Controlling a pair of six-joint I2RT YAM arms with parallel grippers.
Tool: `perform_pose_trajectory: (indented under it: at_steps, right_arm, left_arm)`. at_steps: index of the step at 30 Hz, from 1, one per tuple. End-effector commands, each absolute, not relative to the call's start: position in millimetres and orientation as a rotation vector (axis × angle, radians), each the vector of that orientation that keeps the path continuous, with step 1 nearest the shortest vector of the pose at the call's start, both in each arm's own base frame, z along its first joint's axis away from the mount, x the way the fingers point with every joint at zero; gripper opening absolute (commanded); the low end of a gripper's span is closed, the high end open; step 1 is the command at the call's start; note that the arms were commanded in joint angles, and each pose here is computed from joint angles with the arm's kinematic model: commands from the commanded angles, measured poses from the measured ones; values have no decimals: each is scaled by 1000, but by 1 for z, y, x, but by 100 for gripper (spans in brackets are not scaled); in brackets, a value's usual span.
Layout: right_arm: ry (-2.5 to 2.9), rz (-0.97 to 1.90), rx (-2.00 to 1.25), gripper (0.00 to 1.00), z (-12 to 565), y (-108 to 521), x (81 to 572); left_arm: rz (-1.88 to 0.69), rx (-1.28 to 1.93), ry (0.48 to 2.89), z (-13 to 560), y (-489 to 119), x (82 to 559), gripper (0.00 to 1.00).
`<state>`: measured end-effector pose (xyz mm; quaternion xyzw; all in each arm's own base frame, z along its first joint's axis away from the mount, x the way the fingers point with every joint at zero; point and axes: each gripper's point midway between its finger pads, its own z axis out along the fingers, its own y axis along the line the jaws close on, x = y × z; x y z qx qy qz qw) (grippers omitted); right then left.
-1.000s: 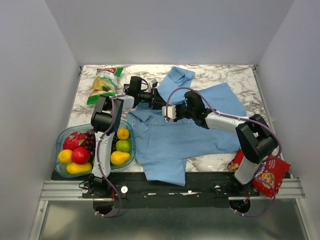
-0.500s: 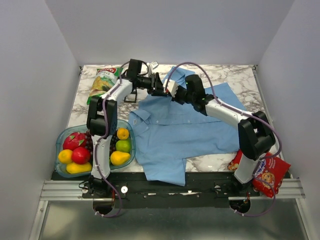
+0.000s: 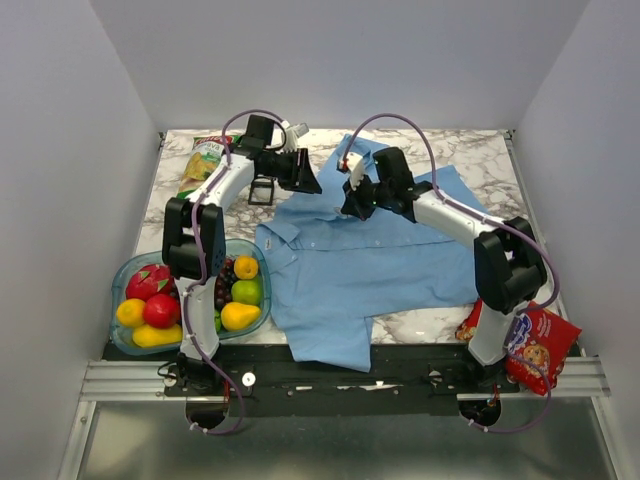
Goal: Remove the brooch from the garment
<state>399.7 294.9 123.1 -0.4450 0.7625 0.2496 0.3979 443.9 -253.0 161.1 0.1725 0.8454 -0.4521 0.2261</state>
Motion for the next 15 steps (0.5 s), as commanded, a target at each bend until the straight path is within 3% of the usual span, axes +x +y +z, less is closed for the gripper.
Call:
perform_pose_trajectory:
  at_steps: [1, 15]
  right_arm:
    - [2004, 747, -1035, 0, 127, 301, 396]
    - [2075, 733, -992, 0, 121, 300, 423]
  left_arm:
    - [-1066, 466, 2377, 141, -235, 445, 47]
    - [-1059, 539, 2262, 135, -241, 450, 45]
